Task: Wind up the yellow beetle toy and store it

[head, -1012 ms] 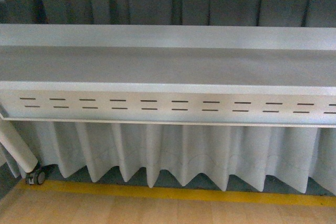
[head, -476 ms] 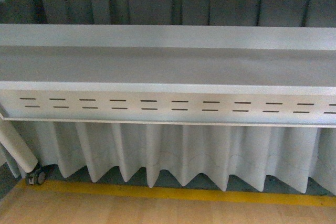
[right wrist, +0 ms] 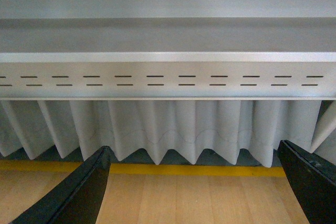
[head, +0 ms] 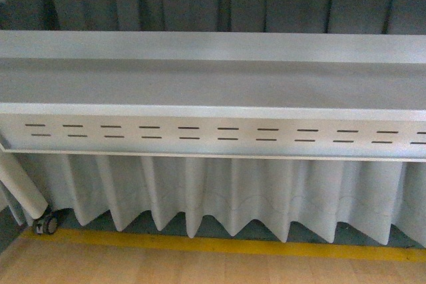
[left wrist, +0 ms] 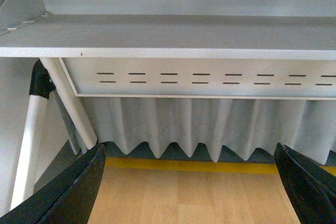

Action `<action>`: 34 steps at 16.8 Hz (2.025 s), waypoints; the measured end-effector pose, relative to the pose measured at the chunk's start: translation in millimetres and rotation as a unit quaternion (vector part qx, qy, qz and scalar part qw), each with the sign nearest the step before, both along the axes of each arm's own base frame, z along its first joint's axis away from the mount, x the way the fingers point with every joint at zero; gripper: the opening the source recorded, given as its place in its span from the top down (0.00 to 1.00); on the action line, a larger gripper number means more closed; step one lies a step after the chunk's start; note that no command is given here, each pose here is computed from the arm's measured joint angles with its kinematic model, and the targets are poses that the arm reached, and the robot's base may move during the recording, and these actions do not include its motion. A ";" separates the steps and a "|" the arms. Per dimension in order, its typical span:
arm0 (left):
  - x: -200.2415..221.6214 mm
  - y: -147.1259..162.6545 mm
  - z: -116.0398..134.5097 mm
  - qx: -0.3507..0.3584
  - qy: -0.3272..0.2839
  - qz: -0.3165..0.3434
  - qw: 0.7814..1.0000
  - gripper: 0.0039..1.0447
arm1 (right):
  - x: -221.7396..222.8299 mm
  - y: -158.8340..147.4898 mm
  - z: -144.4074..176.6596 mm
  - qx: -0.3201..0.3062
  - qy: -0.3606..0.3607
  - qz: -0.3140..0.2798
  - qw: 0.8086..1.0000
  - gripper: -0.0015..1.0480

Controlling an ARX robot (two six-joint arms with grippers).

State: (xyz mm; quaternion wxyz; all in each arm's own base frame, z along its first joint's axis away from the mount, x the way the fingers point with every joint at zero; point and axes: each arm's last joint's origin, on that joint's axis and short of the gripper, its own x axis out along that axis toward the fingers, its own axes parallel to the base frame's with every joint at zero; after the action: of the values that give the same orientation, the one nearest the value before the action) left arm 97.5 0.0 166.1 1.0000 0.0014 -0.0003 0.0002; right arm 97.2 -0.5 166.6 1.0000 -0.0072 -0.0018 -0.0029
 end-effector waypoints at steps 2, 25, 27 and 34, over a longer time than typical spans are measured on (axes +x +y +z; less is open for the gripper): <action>0.0 0.0 0.0 0.000 0.000 0.000 1.000 0.06 | 0.0 0.0 0.0 0.000 0.000 0.000 1.000 0.06; 0.0 0.0 0.1 0.000 -0.001 0.001 1.000 0.06 | 0.0 0.0 0.0 0.000 0.000 0.000 1.000 0.06; 0.0 0.0 0.0 0.000 0.000 0.000 1.000 0.06 | 0.0 0.0 0.0 0.000 0.000 0.000 1.000 0.06; 0.0 0.0 -0.1 0.000 0.000 0.000 1.000 0.06 | 0.0 0.0 0.1 0.000 0.000 0.000 1.000 0.06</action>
State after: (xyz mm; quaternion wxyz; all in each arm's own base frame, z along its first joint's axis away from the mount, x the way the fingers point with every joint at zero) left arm 97.5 0.0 166.1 1.0000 0.0016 0.0001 0.0002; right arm 97.2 -0.5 166.6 1.0000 -0.0070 -0.0022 -0.0029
